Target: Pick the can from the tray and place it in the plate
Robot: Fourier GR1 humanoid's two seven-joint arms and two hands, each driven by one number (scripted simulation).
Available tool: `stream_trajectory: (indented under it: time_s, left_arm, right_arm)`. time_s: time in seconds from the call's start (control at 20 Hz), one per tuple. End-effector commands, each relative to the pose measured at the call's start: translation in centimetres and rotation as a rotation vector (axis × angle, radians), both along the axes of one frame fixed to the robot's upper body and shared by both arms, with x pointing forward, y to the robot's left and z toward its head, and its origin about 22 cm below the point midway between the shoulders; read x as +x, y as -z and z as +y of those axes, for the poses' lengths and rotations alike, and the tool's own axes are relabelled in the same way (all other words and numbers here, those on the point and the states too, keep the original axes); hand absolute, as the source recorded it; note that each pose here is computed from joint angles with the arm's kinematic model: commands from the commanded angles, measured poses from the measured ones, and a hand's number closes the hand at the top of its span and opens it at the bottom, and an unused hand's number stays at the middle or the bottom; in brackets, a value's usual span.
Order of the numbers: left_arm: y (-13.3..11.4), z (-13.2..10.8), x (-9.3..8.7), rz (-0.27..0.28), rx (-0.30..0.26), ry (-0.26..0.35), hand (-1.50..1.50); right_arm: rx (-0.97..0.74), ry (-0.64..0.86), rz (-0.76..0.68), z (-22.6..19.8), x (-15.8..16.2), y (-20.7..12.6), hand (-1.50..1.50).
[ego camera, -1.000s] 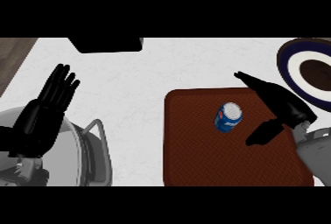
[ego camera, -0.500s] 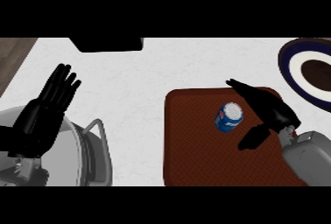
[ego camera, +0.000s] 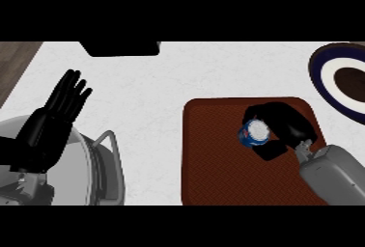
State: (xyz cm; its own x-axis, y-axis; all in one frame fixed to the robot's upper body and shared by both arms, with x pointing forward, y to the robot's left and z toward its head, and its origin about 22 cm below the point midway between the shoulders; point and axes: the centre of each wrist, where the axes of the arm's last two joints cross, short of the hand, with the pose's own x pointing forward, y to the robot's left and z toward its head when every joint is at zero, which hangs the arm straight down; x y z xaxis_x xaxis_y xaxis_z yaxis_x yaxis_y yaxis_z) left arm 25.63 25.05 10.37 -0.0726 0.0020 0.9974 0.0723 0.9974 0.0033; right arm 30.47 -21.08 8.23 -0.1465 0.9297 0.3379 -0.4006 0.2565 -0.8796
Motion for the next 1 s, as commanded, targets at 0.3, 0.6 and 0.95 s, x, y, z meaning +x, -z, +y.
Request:
stream_trajectory:
  time_s: [0.3, 0.6, 0.95]
  left_arm:
    - [8.3, 1.3, -3.1, 0.405, -0.006, -0.114, 0.00]
    - [7.7, 3.2, -4.3, 0.413, -0.019, -0.188, 0.00]
    - [8.0, 4.0, -5.8, 0.415, -0.023, -0.222, 0.00]
  right_arm:
    - [0.056, -0.218, -0.097, -1.0, -3.8, 1.3, 1.50]
    - [0.286, -0.354, -0.327, -2.3, -6.3, -1.7, 1.50]
    - [0.551, -0.245, -0.580, -4.8, -7.8, -3.3, 1.50]
